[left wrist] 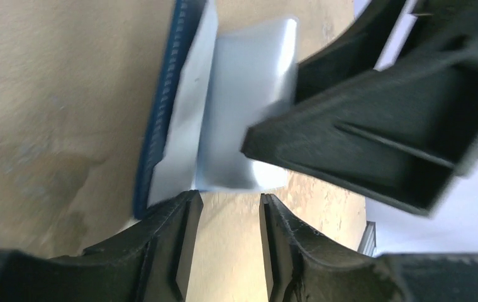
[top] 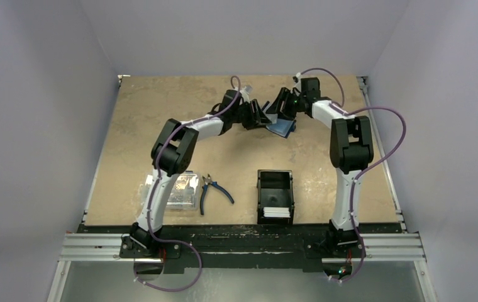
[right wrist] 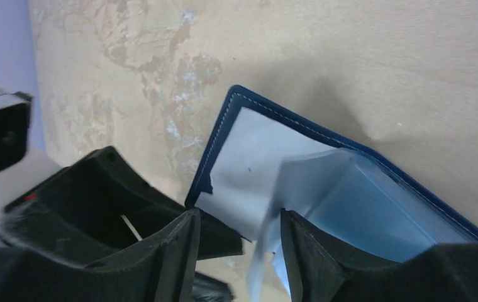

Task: Put the credit cards into the card holder
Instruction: Open the card holder at the center of the board.

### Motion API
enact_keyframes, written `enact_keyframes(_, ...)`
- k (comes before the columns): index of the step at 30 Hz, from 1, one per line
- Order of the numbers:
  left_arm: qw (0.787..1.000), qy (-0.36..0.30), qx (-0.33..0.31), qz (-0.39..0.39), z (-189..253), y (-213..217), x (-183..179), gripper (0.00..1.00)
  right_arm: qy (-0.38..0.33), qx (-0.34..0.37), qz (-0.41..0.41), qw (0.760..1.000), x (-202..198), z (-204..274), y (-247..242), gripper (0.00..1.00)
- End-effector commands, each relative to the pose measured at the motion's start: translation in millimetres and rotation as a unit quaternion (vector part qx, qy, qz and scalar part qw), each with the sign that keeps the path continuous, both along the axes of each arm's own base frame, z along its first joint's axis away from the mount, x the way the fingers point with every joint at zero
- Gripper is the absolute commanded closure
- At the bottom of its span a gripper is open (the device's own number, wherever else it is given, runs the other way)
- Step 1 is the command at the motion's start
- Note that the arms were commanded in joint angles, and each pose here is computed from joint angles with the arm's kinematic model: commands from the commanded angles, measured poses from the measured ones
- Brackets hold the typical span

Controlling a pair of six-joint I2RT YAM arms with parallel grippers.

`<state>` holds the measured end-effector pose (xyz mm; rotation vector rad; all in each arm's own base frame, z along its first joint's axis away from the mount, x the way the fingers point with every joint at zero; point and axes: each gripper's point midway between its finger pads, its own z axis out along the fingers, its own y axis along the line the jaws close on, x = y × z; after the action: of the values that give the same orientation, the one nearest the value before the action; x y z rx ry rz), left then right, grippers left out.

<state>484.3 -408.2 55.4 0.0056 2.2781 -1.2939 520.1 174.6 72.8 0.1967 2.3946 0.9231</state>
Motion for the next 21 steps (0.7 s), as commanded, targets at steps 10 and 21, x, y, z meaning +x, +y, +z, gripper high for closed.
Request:
enact_keyframes(10,0.994,-0.090,-0.056,0.031,108.5,52.3,8.8,0.63,0.050,0.041,0.007,0.998,17.9,-38.9,29.8,0.49)
enact_keyframes(21,0.995,-0.059,-0.072,0.030,68.3,6.0,38.7,0.85,0.047,0.029,0.024,0.998,-2.8,-41.2,24.8,0.65)
